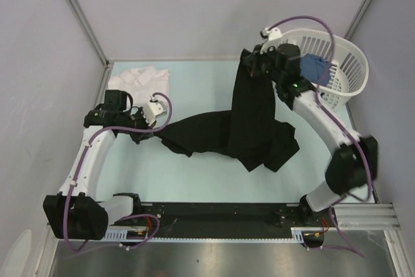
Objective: Fold and stack the long sleeve shirts
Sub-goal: Flatten the shirt out
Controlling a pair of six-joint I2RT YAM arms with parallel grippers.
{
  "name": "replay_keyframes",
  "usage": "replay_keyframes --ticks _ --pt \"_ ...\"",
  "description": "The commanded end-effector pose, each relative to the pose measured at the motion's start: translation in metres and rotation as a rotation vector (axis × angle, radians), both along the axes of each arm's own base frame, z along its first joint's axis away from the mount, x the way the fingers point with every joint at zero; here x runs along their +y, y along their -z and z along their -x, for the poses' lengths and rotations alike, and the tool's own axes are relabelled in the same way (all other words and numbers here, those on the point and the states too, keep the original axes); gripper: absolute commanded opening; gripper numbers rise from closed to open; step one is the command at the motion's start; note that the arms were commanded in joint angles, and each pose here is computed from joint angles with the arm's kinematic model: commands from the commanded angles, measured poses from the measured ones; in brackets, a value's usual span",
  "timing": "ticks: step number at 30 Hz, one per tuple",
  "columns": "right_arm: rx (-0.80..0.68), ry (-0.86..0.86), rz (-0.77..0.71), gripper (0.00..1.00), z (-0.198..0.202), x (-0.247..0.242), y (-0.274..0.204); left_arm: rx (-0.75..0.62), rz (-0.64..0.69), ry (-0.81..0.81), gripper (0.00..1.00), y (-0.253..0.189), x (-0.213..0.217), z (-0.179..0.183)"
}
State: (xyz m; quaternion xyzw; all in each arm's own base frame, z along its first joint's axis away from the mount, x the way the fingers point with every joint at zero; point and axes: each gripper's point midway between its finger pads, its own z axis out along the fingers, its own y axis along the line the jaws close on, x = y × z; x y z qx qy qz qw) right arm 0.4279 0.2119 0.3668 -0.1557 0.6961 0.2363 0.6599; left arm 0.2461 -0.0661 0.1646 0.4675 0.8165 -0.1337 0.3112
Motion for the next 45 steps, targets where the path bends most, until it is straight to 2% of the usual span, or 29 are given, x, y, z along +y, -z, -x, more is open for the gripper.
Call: replay_keyframes --ticks 1,2,3,4,5,6,8,9,10,11,12,13,15,16,18,19,24,29,33,38,41,42,43,45 --pt "0.228 -0.17 0.041 0.3 -0.038 0.024 0.061 -0.026 0.002 -0.02 0.0 0.0 0.001 -0.013" --pt "0.238 -0.192 0.037 0.48 -0.045 0.025 0.049 -0.029 -0.002 -0.04 0.0 0.002 0.003 -0.018" --pt "0.311 -0.241 0.036 0.64 -0.044 0.024 0.066 -0.017 -0.028 -0.064 0.0 0.008 0.008 -0.021" --pt "0.38 -0.222 0.029 0.91 -0.043 0.005 0.074 -0.001 -0.027 -0.098 0.0 0.011 0.01 -0.023" --pt "0.411 -0.229 0.021 0.96 -0.038 -0.004 0.082 -0.008 -0.025 -0.12 0.0 0.011 0.011 -0.029" --pt "0.401 -0.273 0.005 0.98 -0.022 -0.008 0.069 0.006 -0.015 -0.133 0.0 0.011 0.01 -0.03" --pt "0.439 -0.263 -0.012 1.0 -0.005 -0.032 0.074 0.053 0.05 -0.16 0.0 0.01 0.001 -0.034" --pt "0.492 -0.308 -0.024 1.0 0.016 -0.035 0.091 0.077 0.077 -0.169 0.0 0.01 -0.003 -0.034" --pt "0.476 -0.314 -0.029 1.0 0.037 -0.042 0.08 0.119 0.128 -0.174 0.0 0.011 -0.011 -0.034" --pt "0.463 -0.317 -0.017 0.99 0.05 -0.051 0.081 0.127 0.148 -0.182 0.0 0.007 -0.014 -0.037" --pt "0.525 -0.341 -0.021 0.98 0.071 -0.053 0.106 0.138 0.166 -0.182 0.0 0.006 -0.017 -0.038" --pt "0.499 -0.342 -0.013 0.93 0.092 -0.057 0.098 0.172 0.189 -0.194 0.0 0.009 -0.02 -0.041" --pt "0.486 -0.368 0.048 0.86 0.114 -0.062 0.118 0.18 0.205 -0.205 0.0 0.004 -0.022 -0.049" --pt "0.504 -0.372 0.068 0.79 0.134 -0.065 0.134 0.197 0.212 -0.216 0.0 0.004 -0.022 -0.051" --pt "0.491 -0.377 0.122 0.71 0.146 -0.07 0.153 0.216 0.223 -0.23 0.0 0.001 -0.022 -0.062" --pt "0.537 -0.372 0.137 0.64 0.156 -0.073 0.178 0.243 0.235 -0.249 0.0 0.0 -0.023 -0.063" --pt "0.654 -0.327 0.187 0.55 0.159 -0.082 0.235 0.327 0.342 -0.346 0.0 -0.015 -0.011 -0.092" --pt "0.791 -0.29 0.195 0.57 0.15 -0.086 0.274 0.326 0.336 -0.364 0.0 -0.017 -0.007 -0.1" --pt "0.749 -0.277 0.16 0.66 0.127 -0.077 0.273 0.334 0.328 -0.37 0.0 -0.011 -0.006 -0.098" --pt "0.74 -0.3 0.125 0.69 0.109 -0.066 0.269 0.343 0.313 -0.376 0.0 0.001 -0.004 -0.091" --pt "0.713 -0.327 0.108 0.38 0.098 -0.062 0.261 0.339 0.307 -0.38 0.0 0.002 -0.003 -0.088" --pt "0.69 -0.336 0.098 0.23 0.091 -0.06 0.25 0.33 0.307 -0.38 0.0 0.001 -0.004 -0.089" --pt "0.678 -0.352 0.083 0.19 0.089 -0.058 0.242 0.33 0.307 -0.383 0.0 0.003 -0.004 -0.088" --pt "0.664 -0.36 0.062 0.19 0.085 -0.055 0.224 0.315 0.306 -0.388 0.0 0.0 -0.003 -0.088"
